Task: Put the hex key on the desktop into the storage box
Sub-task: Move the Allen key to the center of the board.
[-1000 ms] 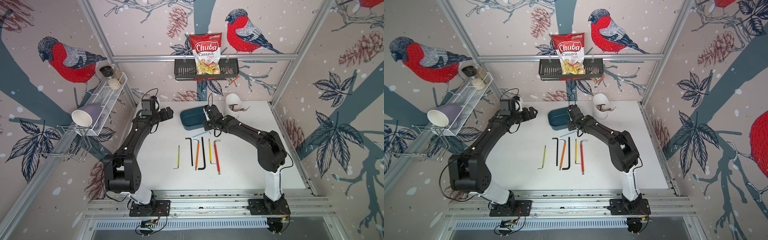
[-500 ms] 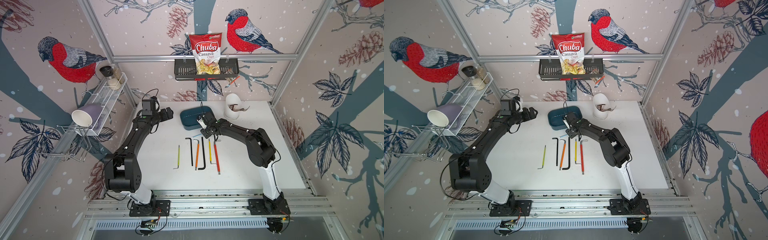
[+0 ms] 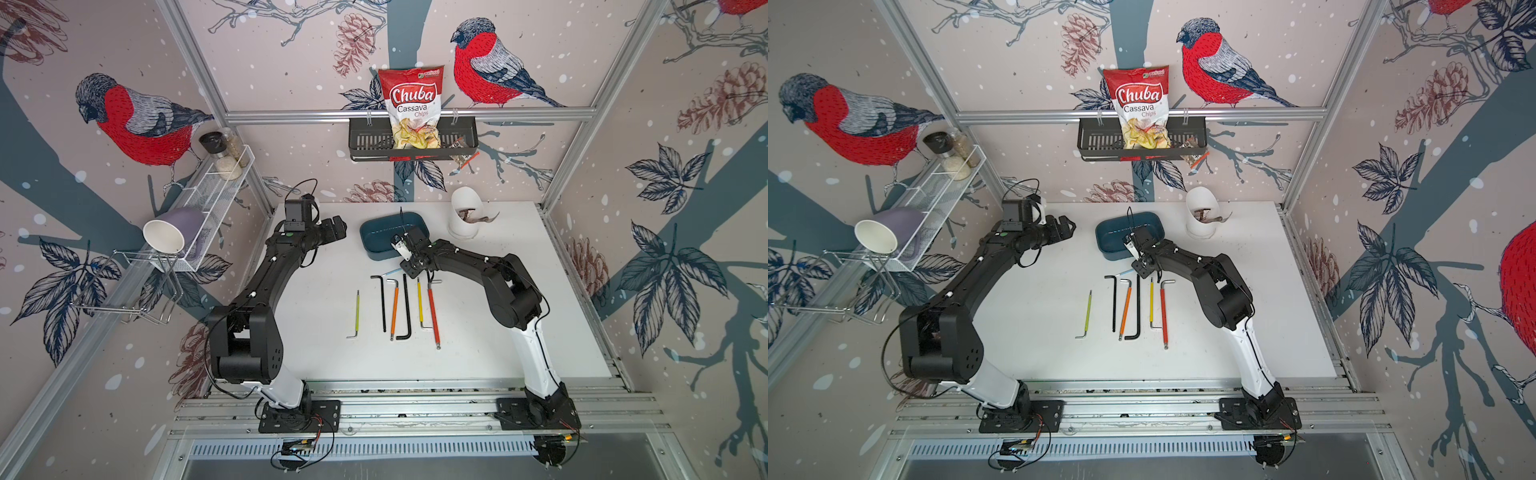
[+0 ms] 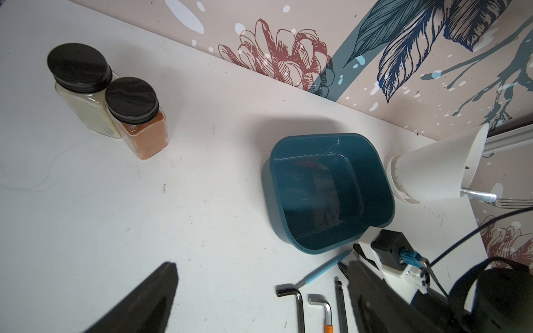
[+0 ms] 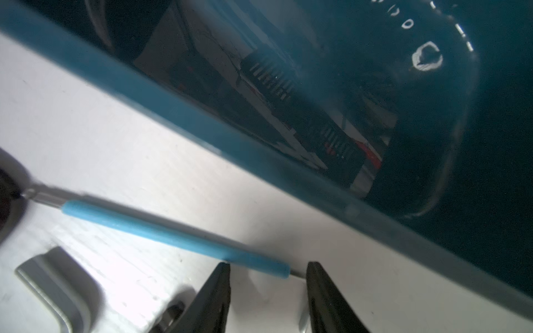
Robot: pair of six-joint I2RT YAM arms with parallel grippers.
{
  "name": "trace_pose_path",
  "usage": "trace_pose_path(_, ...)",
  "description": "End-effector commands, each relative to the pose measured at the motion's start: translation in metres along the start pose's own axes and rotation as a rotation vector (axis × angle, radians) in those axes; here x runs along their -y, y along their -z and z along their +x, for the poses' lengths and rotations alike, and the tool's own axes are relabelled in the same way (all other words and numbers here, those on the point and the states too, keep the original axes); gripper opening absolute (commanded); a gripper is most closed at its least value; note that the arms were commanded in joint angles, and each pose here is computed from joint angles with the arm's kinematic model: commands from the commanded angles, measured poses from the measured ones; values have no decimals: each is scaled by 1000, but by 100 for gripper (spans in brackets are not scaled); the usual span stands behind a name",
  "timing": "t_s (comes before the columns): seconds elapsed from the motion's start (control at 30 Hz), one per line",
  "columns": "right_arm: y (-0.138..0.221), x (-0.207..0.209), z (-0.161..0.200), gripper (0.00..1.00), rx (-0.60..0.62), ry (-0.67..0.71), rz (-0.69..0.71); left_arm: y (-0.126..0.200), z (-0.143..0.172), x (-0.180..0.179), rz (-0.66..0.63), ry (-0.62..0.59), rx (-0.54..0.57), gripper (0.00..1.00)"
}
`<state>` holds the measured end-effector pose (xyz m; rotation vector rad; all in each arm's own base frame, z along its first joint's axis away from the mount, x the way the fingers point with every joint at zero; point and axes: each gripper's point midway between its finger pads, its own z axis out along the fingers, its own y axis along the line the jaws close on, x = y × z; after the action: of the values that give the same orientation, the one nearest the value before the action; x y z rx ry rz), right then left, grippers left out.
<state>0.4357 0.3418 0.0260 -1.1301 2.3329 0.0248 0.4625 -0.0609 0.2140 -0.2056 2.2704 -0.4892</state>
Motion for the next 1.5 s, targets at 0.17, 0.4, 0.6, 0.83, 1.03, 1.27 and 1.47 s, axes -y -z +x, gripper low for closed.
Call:
trace_pose_path(0.17,-11,-19,21,45,-32,-8,-116,4,-6,1,-1,-18,24,95)
trace_pose_path(0.4,-2,-18,48,38,-89,-56,-118,5,-5,2,2,-18,24,95)
trace_pose_path(0.6,27,-16,57,41,-65,-102,-100,7,-6,2,4,-18,30,95)
trace_pose_path(0.83,39,-8,35,45,-15,-117,-83,7,-5,3,10,-16,29,95)
trace_pose_path(1.03,24,0,19,47,25,-103,-68,7,-5,2,6,-17,29,95)
trace_pose_path(1.27,7,1,25,47,-11,-96,-110,5,-4,2,5,-15,24,95)
trace_pose_path(1.47,-2,-9,45,46,-57,-93,-139,5,-5,2,3,-18,25,95)
